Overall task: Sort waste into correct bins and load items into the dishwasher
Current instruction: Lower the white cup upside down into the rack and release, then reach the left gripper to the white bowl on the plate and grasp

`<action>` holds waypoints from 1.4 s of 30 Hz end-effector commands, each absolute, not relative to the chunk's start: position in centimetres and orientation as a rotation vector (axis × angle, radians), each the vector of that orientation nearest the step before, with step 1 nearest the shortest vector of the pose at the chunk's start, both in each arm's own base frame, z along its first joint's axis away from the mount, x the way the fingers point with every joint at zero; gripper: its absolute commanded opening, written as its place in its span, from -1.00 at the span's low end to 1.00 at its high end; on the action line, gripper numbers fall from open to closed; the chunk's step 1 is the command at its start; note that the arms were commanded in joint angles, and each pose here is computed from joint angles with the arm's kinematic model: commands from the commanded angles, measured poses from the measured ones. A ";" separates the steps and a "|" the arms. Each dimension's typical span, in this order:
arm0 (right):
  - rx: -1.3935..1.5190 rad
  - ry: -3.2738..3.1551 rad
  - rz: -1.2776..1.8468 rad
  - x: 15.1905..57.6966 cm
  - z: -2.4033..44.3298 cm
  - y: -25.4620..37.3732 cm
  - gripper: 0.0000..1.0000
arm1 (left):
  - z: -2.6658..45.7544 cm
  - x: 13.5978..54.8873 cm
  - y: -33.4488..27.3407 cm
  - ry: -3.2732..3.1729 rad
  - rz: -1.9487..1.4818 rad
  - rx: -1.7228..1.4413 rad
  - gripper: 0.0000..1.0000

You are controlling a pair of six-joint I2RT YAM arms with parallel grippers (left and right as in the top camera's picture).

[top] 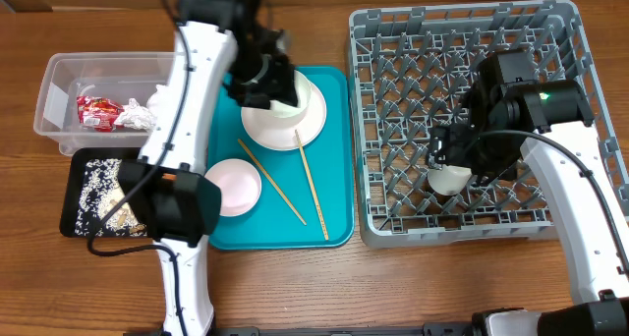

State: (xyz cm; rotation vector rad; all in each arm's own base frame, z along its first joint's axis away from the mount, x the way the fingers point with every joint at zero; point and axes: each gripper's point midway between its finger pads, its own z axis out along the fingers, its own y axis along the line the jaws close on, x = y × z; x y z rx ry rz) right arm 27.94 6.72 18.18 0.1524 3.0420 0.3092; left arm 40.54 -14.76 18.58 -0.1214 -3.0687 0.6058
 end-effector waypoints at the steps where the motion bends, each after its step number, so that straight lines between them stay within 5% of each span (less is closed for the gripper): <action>1: 0.088 2.996 0.533 28.4 19.6 9.4 0.86 | 19.6 41.4 -11.8 -3.151 0.482 0.023 0.15; 18: -0.199 2.956 0.572 27.6 19.9 15.0 0.87 | 17.6 43.6 -11.0 -3.222 0.367 0.147 0.18; 42: -0.198 2.889 0.471 29.4 19.9 14.3 0.89 | 6.1 46.8 -10.6 -3.285 0.296 0.326 0.04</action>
